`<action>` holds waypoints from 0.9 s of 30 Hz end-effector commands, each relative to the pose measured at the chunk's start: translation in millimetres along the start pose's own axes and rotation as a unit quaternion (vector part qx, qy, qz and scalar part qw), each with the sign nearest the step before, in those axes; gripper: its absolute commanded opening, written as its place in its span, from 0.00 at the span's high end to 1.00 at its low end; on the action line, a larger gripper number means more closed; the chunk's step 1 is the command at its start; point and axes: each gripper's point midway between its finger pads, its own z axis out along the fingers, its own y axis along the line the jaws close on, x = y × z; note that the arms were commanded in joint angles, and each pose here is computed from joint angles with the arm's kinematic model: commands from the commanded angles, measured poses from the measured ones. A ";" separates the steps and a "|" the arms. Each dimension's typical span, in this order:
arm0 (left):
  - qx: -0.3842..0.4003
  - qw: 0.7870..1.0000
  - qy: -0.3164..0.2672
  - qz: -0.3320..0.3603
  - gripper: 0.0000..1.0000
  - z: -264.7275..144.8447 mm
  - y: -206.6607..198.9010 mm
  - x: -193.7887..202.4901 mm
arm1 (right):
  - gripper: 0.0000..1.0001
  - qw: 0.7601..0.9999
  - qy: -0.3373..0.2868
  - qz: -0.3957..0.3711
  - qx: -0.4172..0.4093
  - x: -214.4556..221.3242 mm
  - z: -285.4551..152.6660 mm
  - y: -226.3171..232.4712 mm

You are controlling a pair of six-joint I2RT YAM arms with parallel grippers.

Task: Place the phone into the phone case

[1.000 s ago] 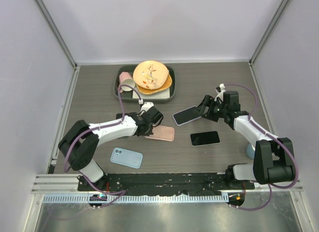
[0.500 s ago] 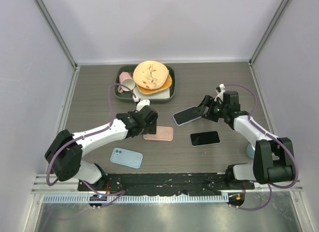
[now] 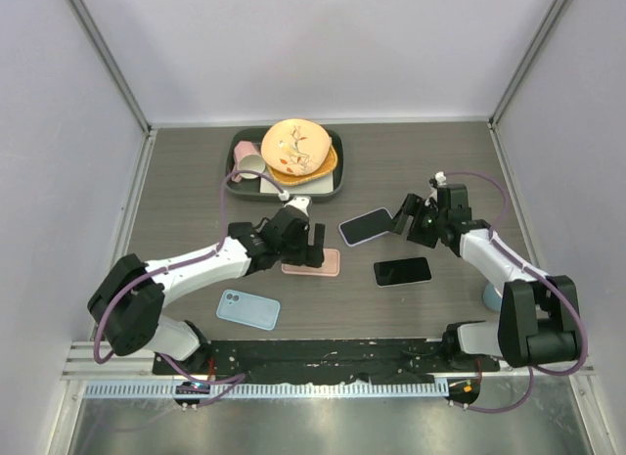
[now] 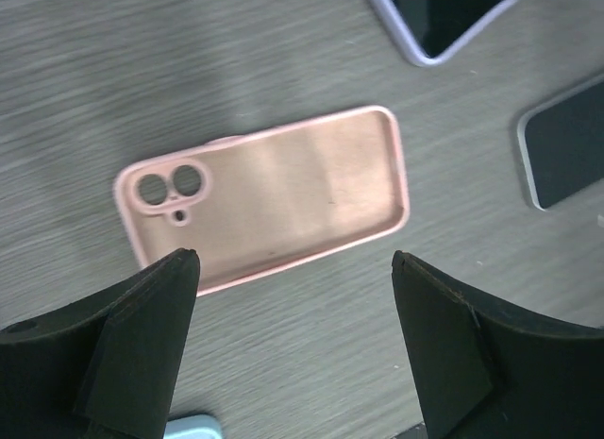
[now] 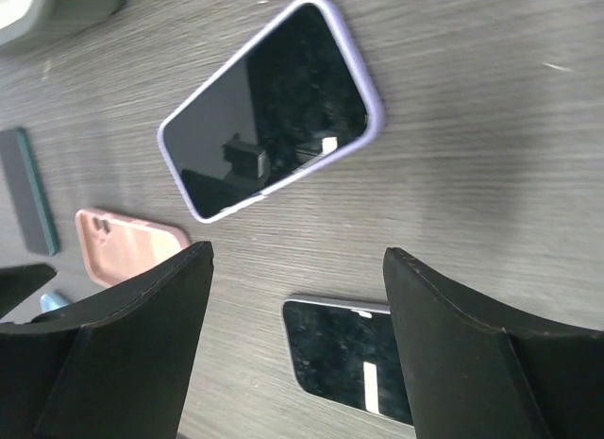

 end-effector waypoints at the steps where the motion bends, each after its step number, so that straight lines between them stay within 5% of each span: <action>1: 0.152 0.988 -0.022 0.016 0.13 -9.6 -55.1 -14.3 | 0.21 0.996 -0.038 0.012 0.080 -1.5 -18.9 -25.3; 10: 0.203 0.978 -0.024 0.040 0.13 -9.6 -75.3 -18.3 | 0.20 0.978 -0.075 0.057 0.186 18.6 -52.8 -64.8; 20: 0.150 0.986 -0.056 0.052 0.14 -16.5 -56.9 -34.0 | 0.21 0.974 0.000 0.071 0.215 47.0 -28.4 -84.9; 27: 0.114 0.989 -0.077 0.051 0.14 -23.7 -41.2 -41.0 | 0.23 0.986 0.083 0.034 0.139 49.8 5.3 -52.9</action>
